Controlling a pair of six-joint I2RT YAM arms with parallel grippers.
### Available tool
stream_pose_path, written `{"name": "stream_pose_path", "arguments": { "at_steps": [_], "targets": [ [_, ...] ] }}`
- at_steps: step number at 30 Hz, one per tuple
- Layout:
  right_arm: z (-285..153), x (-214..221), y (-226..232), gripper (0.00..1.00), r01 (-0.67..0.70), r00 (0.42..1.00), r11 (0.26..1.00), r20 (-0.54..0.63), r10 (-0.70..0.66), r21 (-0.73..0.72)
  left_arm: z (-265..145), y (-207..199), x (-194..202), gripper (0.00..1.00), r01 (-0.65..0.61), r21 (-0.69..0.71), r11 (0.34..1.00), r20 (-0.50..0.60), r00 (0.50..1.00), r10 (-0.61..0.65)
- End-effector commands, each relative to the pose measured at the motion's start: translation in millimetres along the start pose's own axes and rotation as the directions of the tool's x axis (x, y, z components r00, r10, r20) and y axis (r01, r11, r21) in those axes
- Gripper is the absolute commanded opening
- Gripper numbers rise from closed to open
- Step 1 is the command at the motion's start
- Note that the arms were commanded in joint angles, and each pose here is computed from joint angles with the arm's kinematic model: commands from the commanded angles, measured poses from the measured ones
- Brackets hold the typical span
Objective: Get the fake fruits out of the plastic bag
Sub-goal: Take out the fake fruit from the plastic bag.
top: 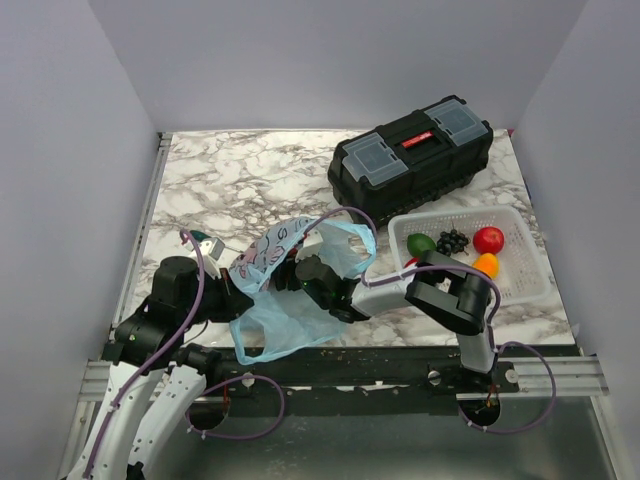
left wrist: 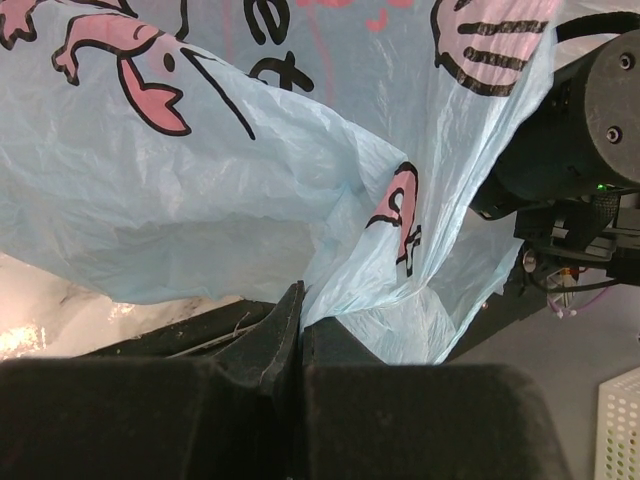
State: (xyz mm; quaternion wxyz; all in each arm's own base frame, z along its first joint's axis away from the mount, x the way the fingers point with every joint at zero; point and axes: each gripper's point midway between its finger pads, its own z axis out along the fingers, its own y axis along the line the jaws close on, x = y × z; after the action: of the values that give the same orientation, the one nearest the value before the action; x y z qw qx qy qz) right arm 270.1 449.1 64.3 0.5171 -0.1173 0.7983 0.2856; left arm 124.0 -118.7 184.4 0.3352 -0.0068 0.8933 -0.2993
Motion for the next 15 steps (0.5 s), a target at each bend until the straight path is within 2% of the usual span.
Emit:
{"name": "stream_pose_path", "arguments": {
  "at_steps": [1, 8, 12, 15],
  "targets": [
    [3, -4, 3, 0.57, 0.002, 1.000, 1.000, 0.016, -0.002, 0.001, 3, 2, -1, 0.00, -0.013, -0.004, 1.000, 0.008, 1.000, 0.013],
    [-7, -12, -2, 0.28, 0.031, 0.999, 0.999, 0.028, -0.031, 0.011, 4, 3, -1, 0.00, -0.008, -0.009, 1.000, 0.003, 1.000, 0.008],
    [-25, -28, -1, 0.16, 0.033, 0.999, 0.999, 0.040, -0.033, -0.012, 5, 4, -1, 0.00, -0.005, -0.014, 1.000, 0.002, 1.000, 0.005],
    [-42, -37, 1, 0.12, 0.029, 0.999, 0.999, 0.037, -0.027, -0.042, 5, 5, -1, 0.00, -0.002, -0.018, 1.000, -0.001, 1.000, 0.002]
  ]
}}
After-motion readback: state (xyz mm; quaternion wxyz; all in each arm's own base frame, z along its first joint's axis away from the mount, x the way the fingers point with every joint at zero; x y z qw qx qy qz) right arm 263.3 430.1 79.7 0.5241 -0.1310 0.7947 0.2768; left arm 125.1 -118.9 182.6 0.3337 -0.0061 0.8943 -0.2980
